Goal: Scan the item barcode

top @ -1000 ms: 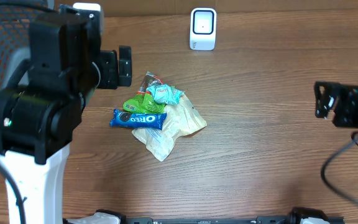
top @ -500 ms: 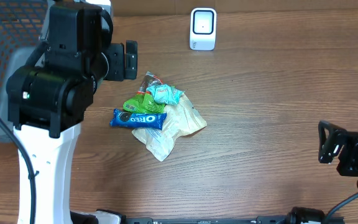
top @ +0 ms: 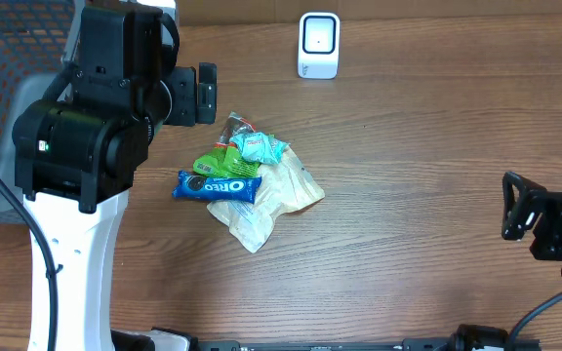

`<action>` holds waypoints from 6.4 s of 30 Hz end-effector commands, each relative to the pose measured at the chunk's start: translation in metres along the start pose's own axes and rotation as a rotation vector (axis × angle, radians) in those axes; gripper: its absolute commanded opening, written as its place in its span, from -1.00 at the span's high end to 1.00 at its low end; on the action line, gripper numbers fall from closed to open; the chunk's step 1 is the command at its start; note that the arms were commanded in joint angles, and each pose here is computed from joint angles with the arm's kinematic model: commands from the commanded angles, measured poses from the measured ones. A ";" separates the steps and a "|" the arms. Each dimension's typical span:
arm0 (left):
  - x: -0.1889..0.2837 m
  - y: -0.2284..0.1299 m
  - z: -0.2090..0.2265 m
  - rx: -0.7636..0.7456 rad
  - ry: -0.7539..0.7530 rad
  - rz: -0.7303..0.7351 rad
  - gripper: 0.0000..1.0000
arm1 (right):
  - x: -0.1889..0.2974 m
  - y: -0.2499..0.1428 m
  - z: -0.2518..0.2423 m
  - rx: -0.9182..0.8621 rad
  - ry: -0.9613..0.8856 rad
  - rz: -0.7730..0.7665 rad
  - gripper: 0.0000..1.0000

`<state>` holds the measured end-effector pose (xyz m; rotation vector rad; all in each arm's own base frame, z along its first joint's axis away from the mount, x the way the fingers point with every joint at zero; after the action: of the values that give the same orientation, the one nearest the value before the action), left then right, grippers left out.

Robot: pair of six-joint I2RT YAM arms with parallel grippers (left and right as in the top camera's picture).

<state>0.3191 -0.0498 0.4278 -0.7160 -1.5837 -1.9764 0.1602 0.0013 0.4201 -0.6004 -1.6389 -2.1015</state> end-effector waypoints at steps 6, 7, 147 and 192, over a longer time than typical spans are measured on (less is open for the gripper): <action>-0.001 0.001 0.004 0.003 0.020 -0.001 -0.99 | -0.008 -0.004 0.000 0.009 0.004 0.023 -1.00; -0.001 0.001 0.004 0.003 0.021 -0.001 -1.00 | -0.008 -0.004 0.000 0.009 0.004 0.023 -1.00; -0.083 -0.033 0.042 0.414 0.107 0.289 -0.99 | -0.310 -0.129 0.257 -0.058 0.689 0.912 0.93; -0.083 -0.033 0.038 0.419 0.074 0.294 -1.00 | -0.387 -0.213 0.183 -0.302 -0.004 0.955 -0.47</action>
<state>0.3592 -0.0008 0.3561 -0.6538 -1.6559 -1.4037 0.3784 0.2476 0.0872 -1.1486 -0.7439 -1.5981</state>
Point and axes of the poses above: each gripper's point midway between its finger pads, its own x axis back along the fingers, its own z axis along the line the jaws close on, y = z × x, the point moved 4 cm from there along x, back along the fingers, and after that the axes turned 7 degrees about -x, right-handed, at the moved point
